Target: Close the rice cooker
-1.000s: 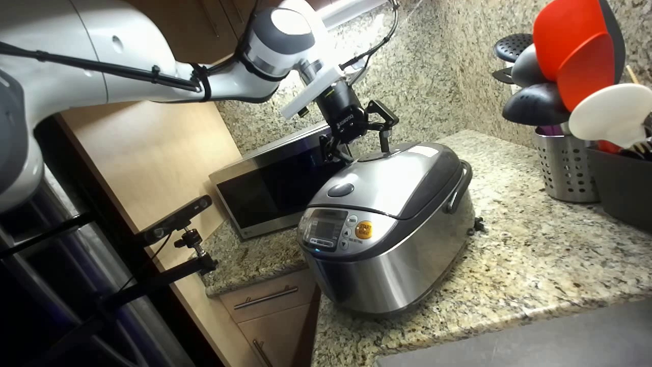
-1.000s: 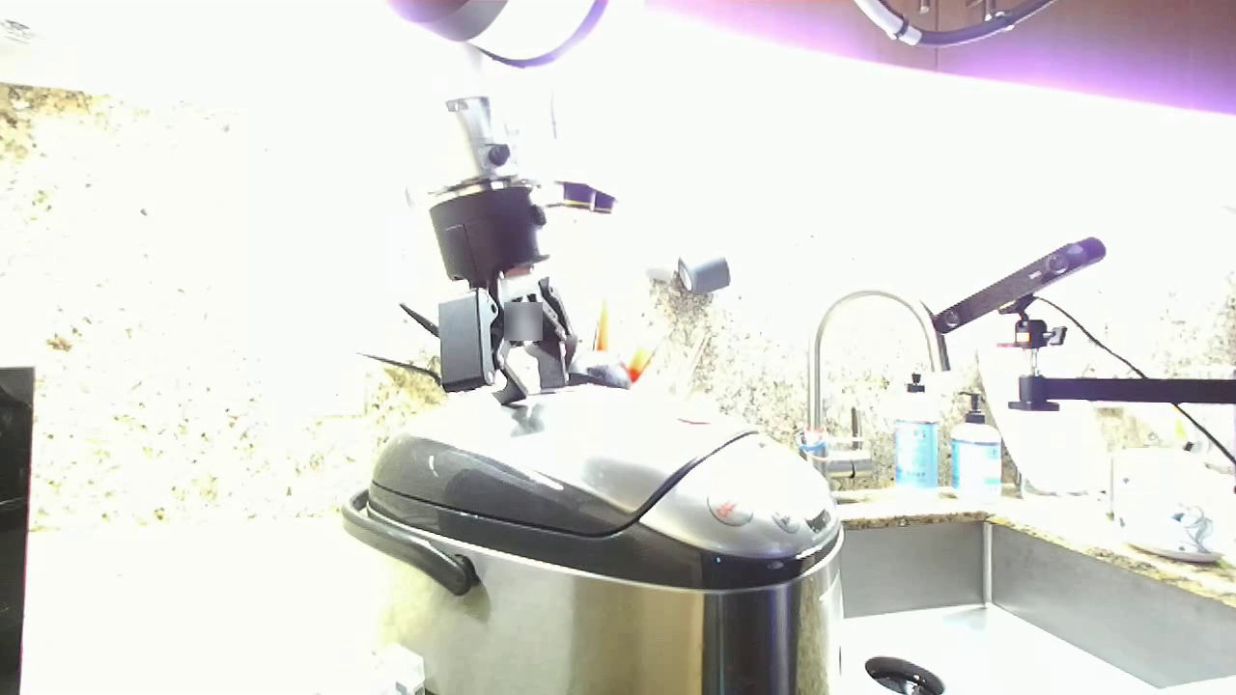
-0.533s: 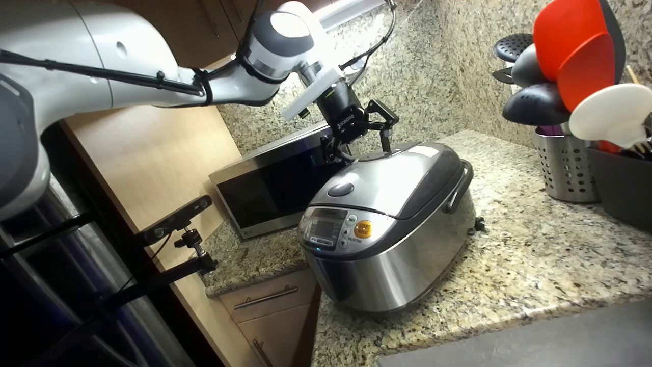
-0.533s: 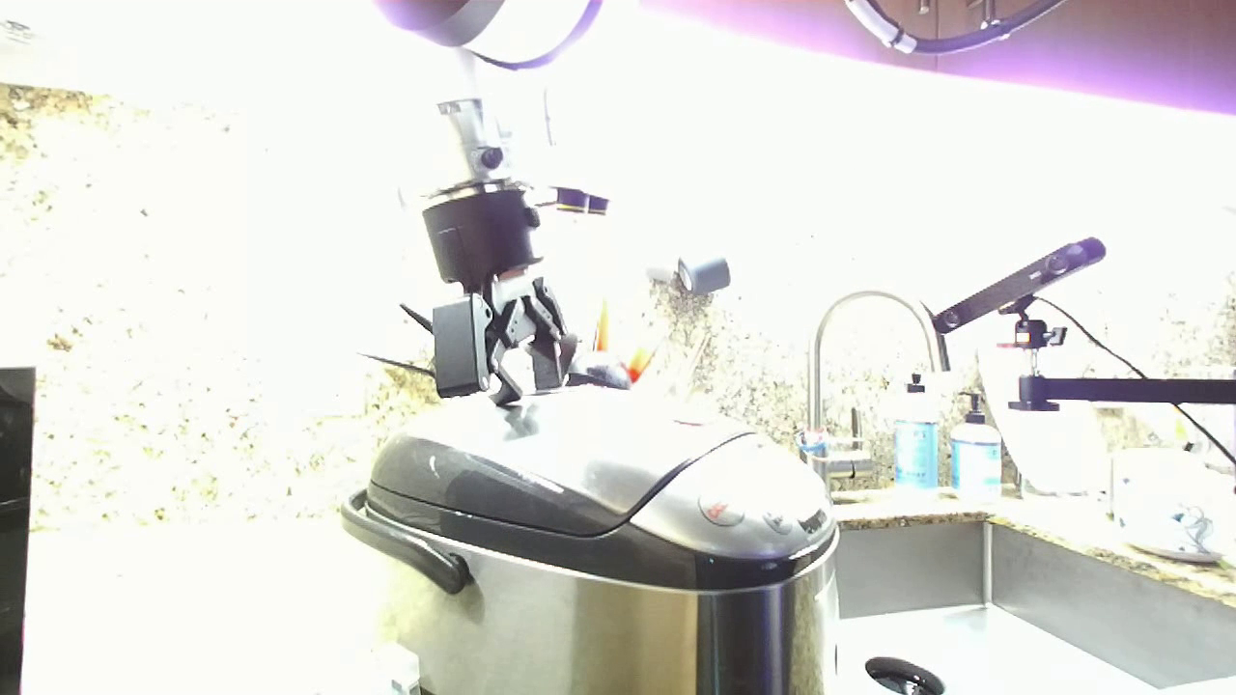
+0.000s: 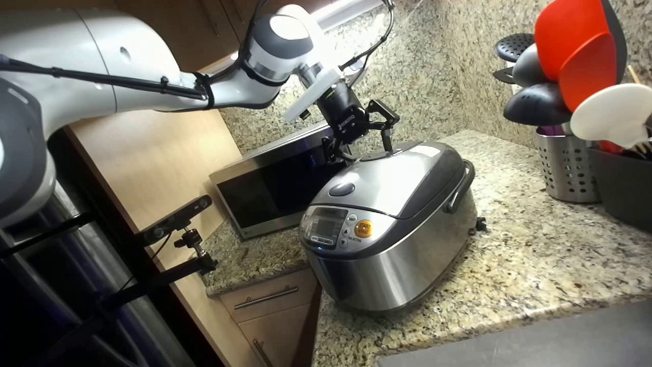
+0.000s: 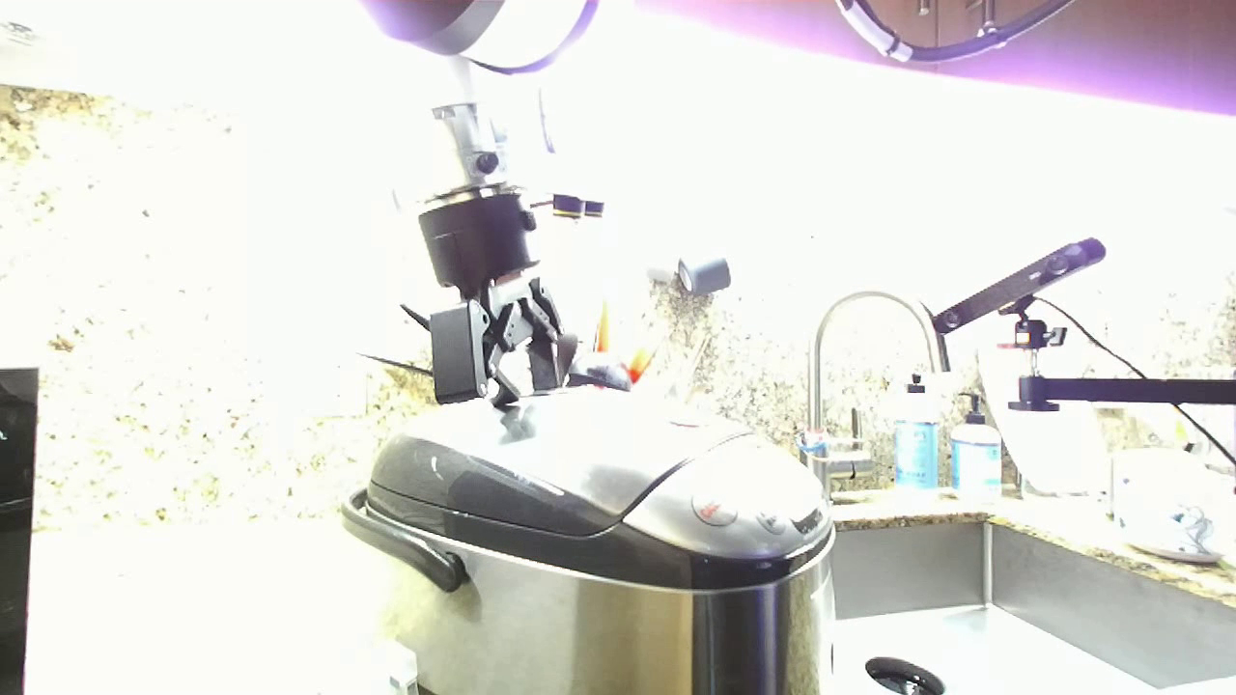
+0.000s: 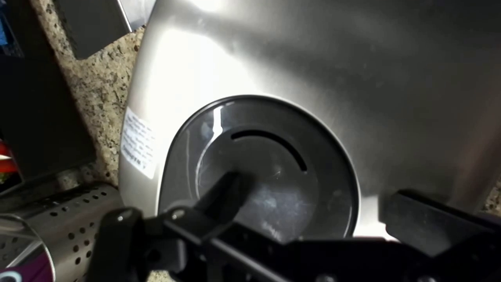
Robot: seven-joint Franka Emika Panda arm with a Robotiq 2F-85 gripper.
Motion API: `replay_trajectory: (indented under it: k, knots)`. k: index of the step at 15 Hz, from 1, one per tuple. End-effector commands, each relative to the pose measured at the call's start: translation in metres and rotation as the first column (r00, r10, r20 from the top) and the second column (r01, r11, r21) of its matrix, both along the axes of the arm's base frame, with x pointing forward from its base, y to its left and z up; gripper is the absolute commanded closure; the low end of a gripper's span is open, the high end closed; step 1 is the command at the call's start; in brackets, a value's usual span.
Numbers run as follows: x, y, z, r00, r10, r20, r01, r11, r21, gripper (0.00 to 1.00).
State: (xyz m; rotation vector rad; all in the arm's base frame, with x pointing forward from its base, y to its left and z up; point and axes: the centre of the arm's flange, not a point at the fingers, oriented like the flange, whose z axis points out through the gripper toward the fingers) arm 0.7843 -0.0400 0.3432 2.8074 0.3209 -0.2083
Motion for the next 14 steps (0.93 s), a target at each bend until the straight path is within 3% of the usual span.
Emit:
replay_trajectory:
  k: [1, 5, 7, 14]
  knots:
    - [0.054, -0.022, -0.047, 1.000, -0.020, -0.004, 0.020, 0.999, -0.050, 0.00]
    - [0.057, -0.021, -0.046, 1.000, -0.019, 0.003, 0.019, 0.998, -0.063, 0.00]
    - [0.058, -0.020, -0.045, 1.000, -0.016, 0.012, 0.017, 0.998, -0.062, 0.26]
    - [0.056, -0.015, -0.030, 0.999, -0.017, 0.043, 0.019, 0.998, -0.065, 0.77]
